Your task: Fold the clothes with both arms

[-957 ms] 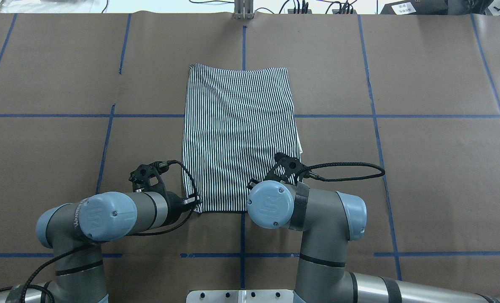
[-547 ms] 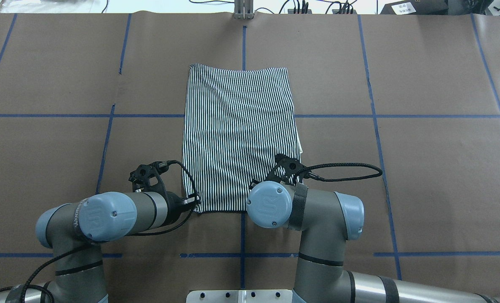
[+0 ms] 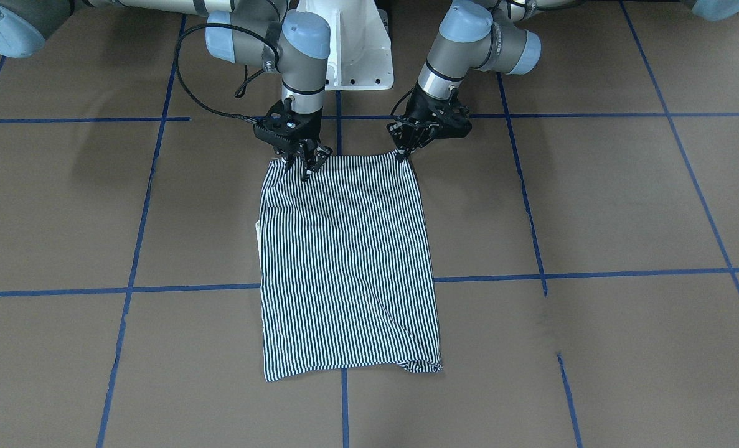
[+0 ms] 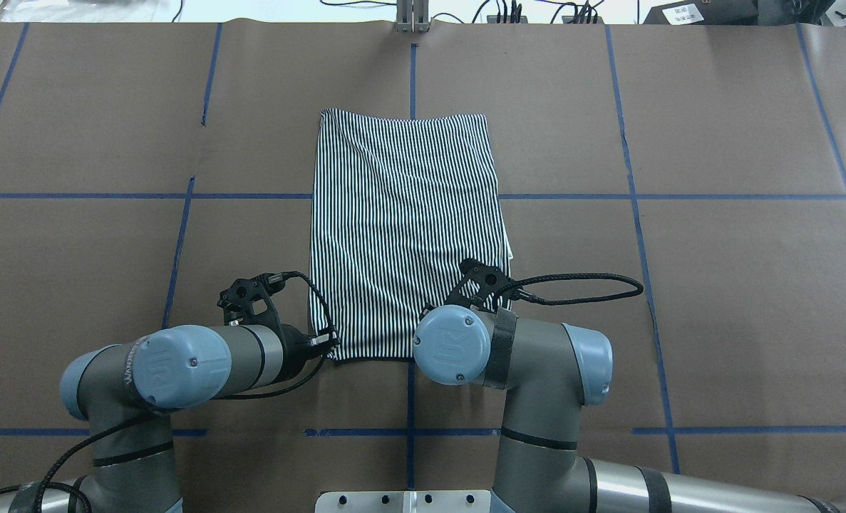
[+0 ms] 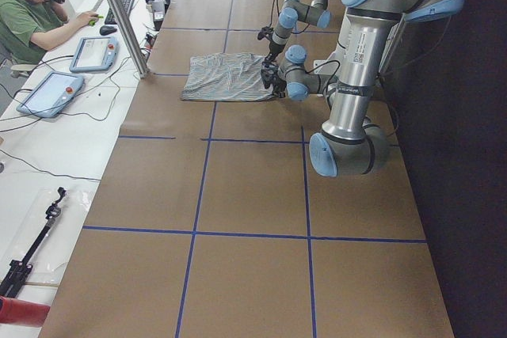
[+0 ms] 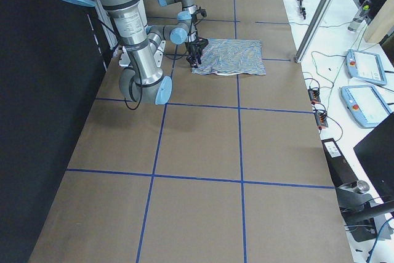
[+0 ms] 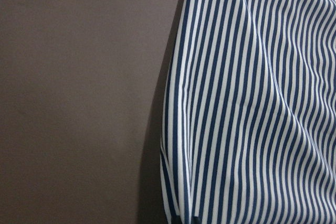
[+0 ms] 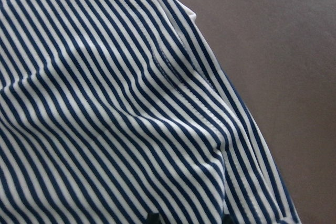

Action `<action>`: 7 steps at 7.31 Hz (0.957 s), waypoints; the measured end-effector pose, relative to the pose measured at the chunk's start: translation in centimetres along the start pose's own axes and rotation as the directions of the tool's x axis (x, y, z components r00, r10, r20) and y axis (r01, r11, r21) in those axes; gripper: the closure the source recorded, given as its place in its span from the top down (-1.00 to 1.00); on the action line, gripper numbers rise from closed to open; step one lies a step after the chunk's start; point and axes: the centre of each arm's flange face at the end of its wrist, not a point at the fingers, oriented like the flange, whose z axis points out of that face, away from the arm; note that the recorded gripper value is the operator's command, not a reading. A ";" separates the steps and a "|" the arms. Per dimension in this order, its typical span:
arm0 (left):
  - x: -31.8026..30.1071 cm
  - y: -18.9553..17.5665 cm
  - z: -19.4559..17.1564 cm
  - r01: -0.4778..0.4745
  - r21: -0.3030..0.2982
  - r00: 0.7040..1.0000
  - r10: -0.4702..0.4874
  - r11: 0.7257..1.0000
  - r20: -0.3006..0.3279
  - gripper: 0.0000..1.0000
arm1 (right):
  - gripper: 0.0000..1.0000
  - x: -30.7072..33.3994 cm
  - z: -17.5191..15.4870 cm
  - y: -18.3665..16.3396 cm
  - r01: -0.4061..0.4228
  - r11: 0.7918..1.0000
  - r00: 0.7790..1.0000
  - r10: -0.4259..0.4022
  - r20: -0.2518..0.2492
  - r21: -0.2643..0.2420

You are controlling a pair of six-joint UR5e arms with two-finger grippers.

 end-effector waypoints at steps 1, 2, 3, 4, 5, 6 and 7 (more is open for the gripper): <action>0.0 0.0 0.0 0.000 0.000 1.000 0.000 1.000 0.000 -1.00 | -1.00 0.0 -0.1 0.1 0.003 1.000 1.000 -0.003 0.001 -0.002; 0.0 0.0 0.0 0.000 -0.001 1.000 0.000 1.000 0.000 -1.00 | -1.00 -0.1 -0.1 0.1 0.004 1.000 1.000 -0.004 0.003 -0.002; 0.1 0.0 -0.1 0.000 -0.003 1.000 0.000 1.000 -0.002 -1.00 | -1.00 0.0 -0.2 0.1 0.006 1.000 1.000 -0.006 0.005 -0.003; 0.3 0.1 -0.3 0.000 -0.005 1.000 0.000 1.000 -0.006 -1.00 | -1.00 0.0 -0.3 0.1 0.007 1.000 1.000 -0.007 0.007 -0.002; 0.6 0.1 -1.1 -0.012 -0.010 1.000 0.012 1.000 -0.019 -1.00 | -1.00 -0.1 -0.6 0.0 0.006 1.000 1.000 -0.006 0.012 -0.003; 1.1 0.0 -2.5 -0.035 -0.019 0.999 0.034 0.999 -0.033 -1.00 | -1.00 0.0 -1.2 -0.1 0.005 1.000 1.000 -0.005 0.026 -0.008; 1.8 0.0 -4.4 -0.054 -0.031 0.998 0.053 0.998 -0.038 -1.00 | -1.00 0.4 -2.9 -0.5 0.003 1.000 0.999 -0.002 0.052 -0.018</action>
